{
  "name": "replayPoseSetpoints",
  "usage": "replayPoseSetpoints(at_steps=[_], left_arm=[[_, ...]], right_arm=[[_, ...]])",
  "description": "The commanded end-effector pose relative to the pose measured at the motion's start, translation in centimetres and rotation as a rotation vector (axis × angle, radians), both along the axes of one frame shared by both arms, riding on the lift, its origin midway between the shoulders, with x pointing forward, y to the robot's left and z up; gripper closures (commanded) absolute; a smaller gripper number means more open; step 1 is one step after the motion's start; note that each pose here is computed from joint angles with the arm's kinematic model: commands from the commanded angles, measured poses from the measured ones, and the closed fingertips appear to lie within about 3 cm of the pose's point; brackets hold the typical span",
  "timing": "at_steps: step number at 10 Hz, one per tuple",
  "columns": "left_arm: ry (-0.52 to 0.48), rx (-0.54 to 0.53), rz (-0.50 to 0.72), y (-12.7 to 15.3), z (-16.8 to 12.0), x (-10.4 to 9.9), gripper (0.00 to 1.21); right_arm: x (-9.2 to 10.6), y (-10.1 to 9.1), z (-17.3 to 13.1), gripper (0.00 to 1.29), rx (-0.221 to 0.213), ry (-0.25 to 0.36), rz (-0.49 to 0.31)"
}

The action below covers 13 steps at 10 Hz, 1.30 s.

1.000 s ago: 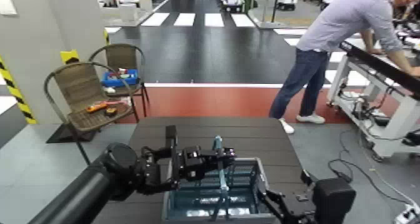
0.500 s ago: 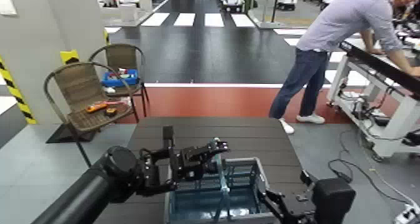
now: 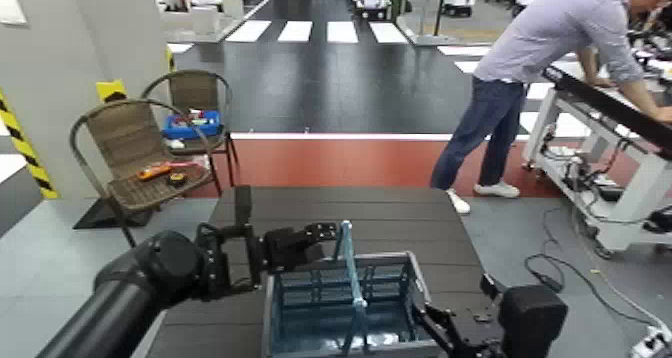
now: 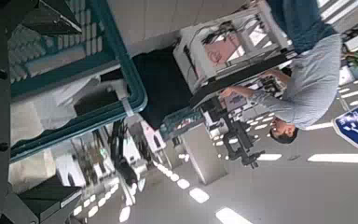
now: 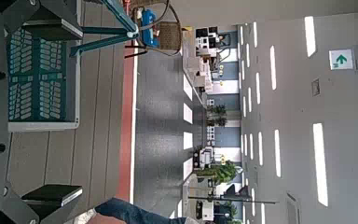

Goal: Place the crate on the table.

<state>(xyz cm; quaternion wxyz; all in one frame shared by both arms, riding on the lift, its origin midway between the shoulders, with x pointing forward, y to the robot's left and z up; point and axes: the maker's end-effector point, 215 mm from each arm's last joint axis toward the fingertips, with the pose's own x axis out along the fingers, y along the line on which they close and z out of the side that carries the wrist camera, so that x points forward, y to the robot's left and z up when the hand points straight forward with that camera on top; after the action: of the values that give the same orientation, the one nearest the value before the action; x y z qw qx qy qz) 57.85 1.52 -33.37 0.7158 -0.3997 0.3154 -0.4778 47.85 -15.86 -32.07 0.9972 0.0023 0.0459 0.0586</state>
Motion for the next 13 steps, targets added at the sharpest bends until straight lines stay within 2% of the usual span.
replayPoseSetpoints(at_steps=[1, 5, 7, 10, 12, 13], left_arm=[[-0.174, 0.113, 0.118, 4.0, 1.7, 1.2, 0.10], [-0.394, 0.292, 0.402, 10.7, 3.7, 0.5, 0.10], [-0.490, 0.338, 0.589, 14.1, 3.3, -0.5, 0.10], [-0.599, 0.480, 0.788, 18.1, 2.4, -4.2, 0.10], [-0.656, 0.555, 0.864, 19.4, 1.4, -6.8, 0.10], [-0.643, 0.578, 0.900, 19.7, 0.2, -8.2, 0.10]], right_arm=[[0.0, -0.1, -0.1, 0.14, -0.002, 0.003, -0.003], [0.1, -0.3, -0.3, 0.14, 0.001, -0.003, -0.011], [0.0, -0.3, -0.2, 0.14, 0.001, -0.009, -0.015], [-0.1, -0.8, 0.0, 0.14, 0.003, -0.021, -0.026], [-0.3, -1.0, 0.0, 0.14, 0.003, -0.026, -0.032], [-0.4, -1.0, -0.1, 0.14, 0.003, -0.025, -0.032]])
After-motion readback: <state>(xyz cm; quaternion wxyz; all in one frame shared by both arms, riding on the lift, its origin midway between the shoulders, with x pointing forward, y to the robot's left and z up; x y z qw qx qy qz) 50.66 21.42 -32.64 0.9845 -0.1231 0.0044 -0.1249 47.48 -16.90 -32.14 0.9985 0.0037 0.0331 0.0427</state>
